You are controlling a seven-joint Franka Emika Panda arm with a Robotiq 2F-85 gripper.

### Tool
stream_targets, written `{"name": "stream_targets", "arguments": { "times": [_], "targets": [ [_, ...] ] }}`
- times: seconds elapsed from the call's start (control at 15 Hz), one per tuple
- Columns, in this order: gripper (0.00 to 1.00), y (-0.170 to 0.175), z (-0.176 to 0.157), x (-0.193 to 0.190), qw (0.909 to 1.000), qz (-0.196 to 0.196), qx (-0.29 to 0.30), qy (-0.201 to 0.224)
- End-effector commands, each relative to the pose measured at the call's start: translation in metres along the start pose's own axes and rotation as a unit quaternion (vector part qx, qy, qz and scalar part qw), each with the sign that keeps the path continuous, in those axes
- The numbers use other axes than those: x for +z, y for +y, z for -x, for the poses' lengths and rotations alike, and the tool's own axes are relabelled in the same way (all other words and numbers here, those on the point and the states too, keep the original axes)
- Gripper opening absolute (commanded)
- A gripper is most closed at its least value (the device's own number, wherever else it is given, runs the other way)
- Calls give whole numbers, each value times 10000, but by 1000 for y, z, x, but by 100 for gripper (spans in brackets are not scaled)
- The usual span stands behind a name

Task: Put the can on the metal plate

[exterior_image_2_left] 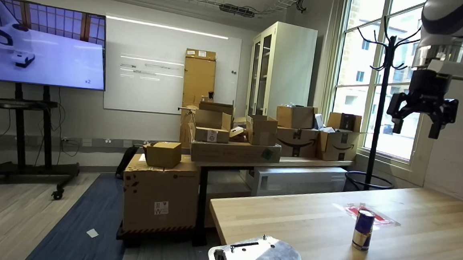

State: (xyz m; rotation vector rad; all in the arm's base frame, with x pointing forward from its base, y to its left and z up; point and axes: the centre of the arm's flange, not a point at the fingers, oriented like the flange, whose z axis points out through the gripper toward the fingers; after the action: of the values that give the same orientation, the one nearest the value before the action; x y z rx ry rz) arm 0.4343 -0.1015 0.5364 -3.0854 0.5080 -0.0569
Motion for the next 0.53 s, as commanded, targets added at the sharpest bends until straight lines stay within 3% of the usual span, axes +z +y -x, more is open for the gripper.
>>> {"name": "stream_targets", "arguments": {
  "times": [0.0, 0.47],
  "targets": [
    [100, 6, -52, 22, 9994, 47, 323, -60],
    [100, 23, -96, 101, 9985, 9, 532, -120]
  ]
}}
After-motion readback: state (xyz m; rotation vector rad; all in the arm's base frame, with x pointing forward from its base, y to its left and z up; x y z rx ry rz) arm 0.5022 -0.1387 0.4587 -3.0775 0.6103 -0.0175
